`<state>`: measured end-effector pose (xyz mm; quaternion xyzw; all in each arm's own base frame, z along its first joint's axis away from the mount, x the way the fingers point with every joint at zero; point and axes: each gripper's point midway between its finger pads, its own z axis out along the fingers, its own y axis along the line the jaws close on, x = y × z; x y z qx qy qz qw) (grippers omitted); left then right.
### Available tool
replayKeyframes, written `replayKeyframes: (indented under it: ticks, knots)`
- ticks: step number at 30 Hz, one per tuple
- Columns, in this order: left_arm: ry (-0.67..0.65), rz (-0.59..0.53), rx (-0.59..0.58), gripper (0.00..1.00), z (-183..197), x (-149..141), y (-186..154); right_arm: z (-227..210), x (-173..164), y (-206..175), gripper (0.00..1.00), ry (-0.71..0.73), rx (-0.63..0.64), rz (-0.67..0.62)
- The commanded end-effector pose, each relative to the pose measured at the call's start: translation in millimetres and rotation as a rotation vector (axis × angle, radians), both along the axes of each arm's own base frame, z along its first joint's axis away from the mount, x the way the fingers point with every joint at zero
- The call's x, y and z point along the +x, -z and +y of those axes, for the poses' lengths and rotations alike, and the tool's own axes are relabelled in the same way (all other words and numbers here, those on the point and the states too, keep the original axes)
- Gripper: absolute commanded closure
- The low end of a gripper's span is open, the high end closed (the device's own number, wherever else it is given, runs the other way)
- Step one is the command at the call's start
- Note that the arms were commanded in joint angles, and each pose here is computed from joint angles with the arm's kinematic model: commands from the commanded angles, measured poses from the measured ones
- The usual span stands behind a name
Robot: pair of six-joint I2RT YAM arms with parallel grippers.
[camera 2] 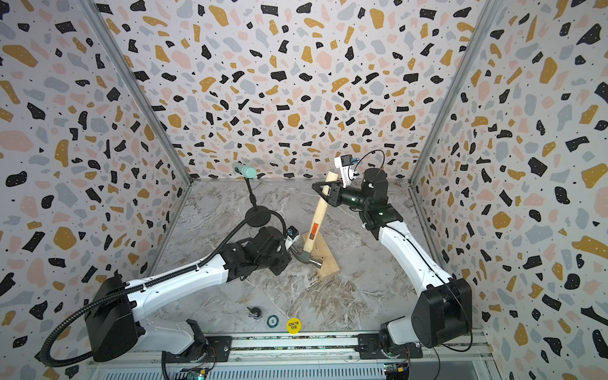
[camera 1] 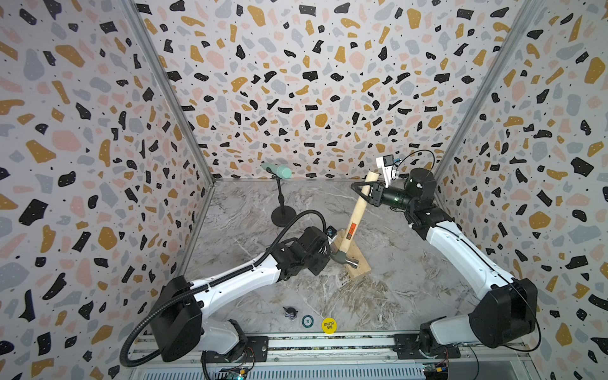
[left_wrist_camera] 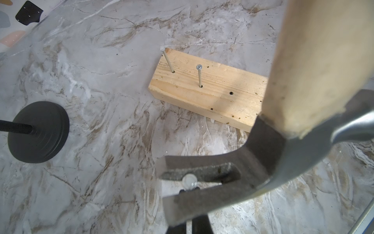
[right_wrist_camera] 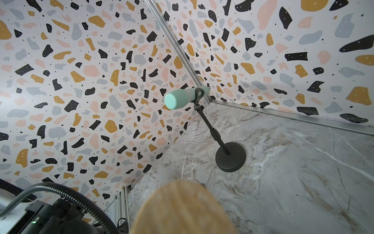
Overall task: Use a claw hammer to pull out a nail
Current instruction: Pick up the nail with the hammer.
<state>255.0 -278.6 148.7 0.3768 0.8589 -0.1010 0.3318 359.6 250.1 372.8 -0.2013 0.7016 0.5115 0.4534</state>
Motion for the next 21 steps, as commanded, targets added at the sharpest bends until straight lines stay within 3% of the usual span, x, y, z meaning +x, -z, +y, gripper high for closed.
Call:
replayKeyframes:
  ticks: [1, 21]
  knots:
    - [0.004, -0.021, -0.016, 0.99, -1.7, 0.6, -8.7, 0.5, -13.9, -37.7, 1.00, -0.028, 0.061, -0.061]
    - [-0.045, -0.041, -0.034, 1.00, 8.8, 11.9, -16.9, -8.7, -22.9, -27.9, 1.00, -0.001, 0.031, -0.060]
